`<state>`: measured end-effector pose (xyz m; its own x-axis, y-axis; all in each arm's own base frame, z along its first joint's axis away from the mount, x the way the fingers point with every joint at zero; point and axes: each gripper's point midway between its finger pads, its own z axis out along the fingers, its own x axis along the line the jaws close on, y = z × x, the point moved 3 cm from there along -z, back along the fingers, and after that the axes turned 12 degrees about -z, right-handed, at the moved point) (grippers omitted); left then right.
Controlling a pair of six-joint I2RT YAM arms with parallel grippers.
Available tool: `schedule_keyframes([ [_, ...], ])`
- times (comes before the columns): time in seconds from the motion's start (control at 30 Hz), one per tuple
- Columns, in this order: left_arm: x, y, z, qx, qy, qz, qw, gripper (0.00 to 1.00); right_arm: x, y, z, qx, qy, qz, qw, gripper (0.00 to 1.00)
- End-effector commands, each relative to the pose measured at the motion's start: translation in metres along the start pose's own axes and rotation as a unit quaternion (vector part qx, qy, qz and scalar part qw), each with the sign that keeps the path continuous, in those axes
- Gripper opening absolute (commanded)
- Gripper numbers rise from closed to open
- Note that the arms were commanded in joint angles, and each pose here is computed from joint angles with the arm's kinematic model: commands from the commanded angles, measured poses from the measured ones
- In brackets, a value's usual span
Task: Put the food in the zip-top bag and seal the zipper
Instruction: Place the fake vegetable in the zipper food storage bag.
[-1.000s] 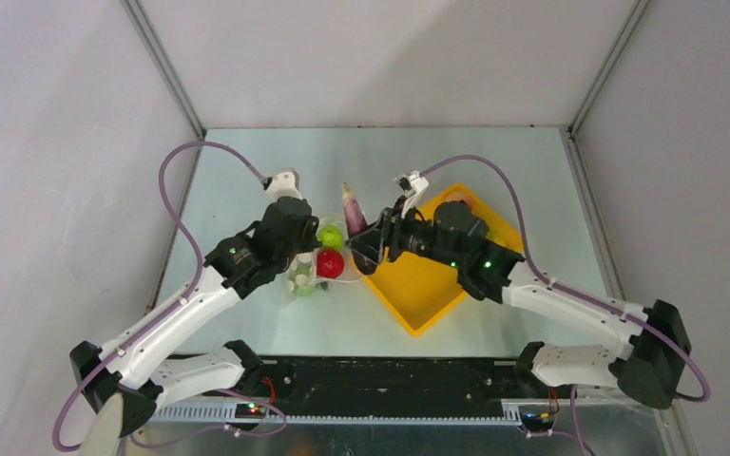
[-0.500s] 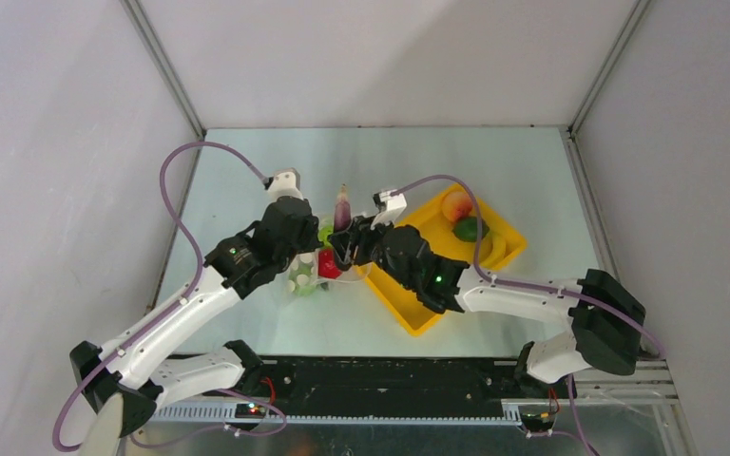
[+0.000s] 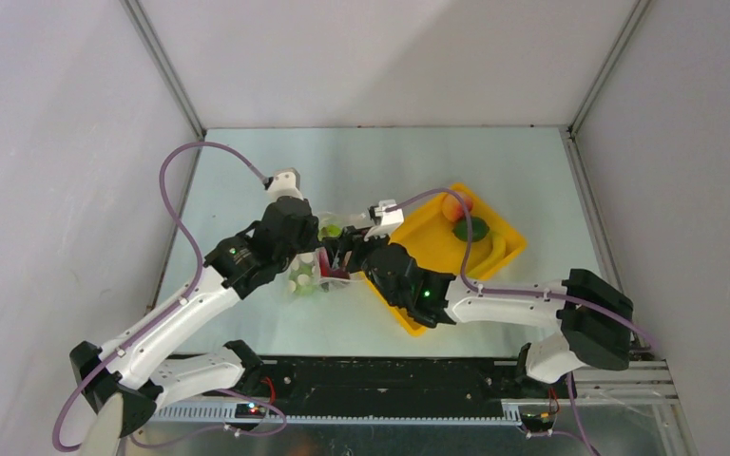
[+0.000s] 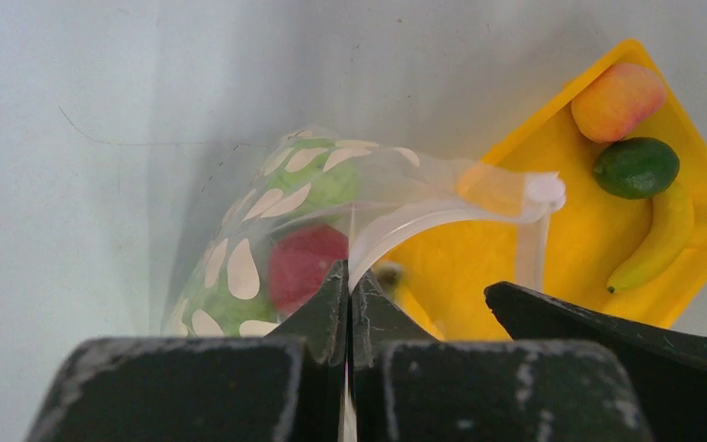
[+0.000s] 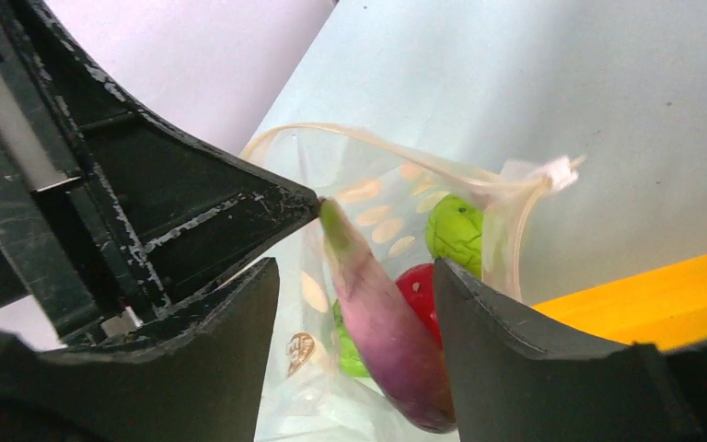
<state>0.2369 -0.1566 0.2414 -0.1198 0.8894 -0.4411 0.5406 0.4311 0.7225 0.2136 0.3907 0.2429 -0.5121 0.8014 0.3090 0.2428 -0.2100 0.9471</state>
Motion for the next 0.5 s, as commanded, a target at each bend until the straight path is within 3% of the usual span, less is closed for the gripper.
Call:
schedule_keyframes([
  [0.0, -0.011, 0.013, -0.005, -0.020, -0.022, -0.020, 0.999, 0.00, 0.002, 0.009, 0.005, -0.022, -0.012, 0.005, 1.000, 0.67],
  [0.2, -0.009, 0.015, -0.006, -0.024, -0.017, -0.019, 0.999, 0.00, 0.004, 0.011, 0.004, -0.015, -0.004, -0.004, 1.000, 0.74],
  [0.37, -0.007, 0.017, -0.008, -0.030, -0.016, -0.018, 0.999, 0.00, 0.000, 0.029, -0.006, -0.025, -0.001, -0.029, 0.999, 0.96],
  [0.47, -0.007, 0.018, -0.007, -0.033, -0.013, -0.016, 0.999, 0.00, -0.004, 0.041, -0.015, -0.026, 0.004, -0.058, 0.998, 0.99],
])
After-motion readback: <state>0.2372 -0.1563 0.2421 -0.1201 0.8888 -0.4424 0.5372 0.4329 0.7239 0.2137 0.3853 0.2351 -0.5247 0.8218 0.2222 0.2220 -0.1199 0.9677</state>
